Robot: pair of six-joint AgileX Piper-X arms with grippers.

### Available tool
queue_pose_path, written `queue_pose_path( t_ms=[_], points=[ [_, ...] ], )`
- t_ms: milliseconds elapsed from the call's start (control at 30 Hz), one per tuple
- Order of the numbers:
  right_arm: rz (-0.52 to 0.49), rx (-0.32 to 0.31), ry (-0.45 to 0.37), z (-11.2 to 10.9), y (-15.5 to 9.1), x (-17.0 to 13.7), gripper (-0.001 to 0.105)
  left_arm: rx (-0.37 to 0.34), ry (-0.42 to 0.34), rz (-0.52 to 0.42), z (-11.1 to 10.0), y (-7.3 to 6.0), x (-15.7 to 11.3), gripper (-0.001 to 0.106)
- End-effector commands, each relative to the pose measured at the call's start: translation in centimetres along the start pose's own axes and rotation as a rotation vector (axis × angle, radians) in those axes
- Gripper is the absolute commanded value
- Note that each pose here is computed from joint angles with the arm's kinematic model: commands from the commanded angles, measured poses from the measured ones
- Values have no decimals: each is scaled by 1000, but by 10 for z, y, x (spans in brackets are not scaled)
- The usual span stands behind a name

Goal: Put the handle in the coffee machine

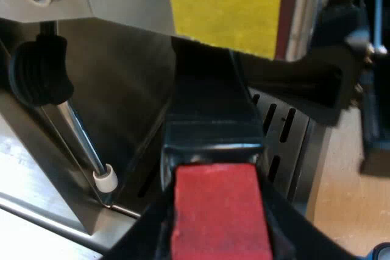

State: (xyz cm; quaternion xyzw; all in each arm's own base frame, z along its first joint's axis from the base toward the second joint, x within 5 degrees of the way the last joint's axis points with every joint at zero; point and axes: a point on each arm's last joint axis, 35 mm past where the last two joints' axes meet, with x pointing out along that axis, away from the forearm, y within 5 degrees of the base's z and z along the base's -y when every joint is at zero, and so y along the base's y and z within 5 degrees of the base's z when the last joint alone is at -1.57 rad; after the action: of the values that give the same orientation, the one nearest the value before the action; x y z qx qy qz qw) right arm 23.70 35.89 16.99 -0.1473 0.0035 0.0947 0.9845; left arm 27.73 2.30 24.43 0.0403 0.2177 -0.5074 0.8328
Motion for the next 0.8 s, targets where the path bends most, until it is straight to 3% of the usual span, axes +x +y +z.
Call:
queue_pose_path(
  t_ms=[33,100,300,467,633,800],
  points=[
    [-33,17,-23,6,-4,6,45,105,-305,-235,29,-10,-9,0],
    [-47,37,-37,7,-7,10,45,105,-305,-235,29,-10,-9,0],
    [-63,15,-73,12,-10,12,45,105,-305,-235,29,-10,-9,0],
    [-73,47,-105,17,-11,11,45,105,-305,-235,29,-10,-9,0],
    [-72,50,-108,17,-11,11,28,105,-305,-235,29,-10,-9,0],
    [-72,50,-108,17,-11,11,27,105,-305,-235,29,-10,-9,0]
  ],
)
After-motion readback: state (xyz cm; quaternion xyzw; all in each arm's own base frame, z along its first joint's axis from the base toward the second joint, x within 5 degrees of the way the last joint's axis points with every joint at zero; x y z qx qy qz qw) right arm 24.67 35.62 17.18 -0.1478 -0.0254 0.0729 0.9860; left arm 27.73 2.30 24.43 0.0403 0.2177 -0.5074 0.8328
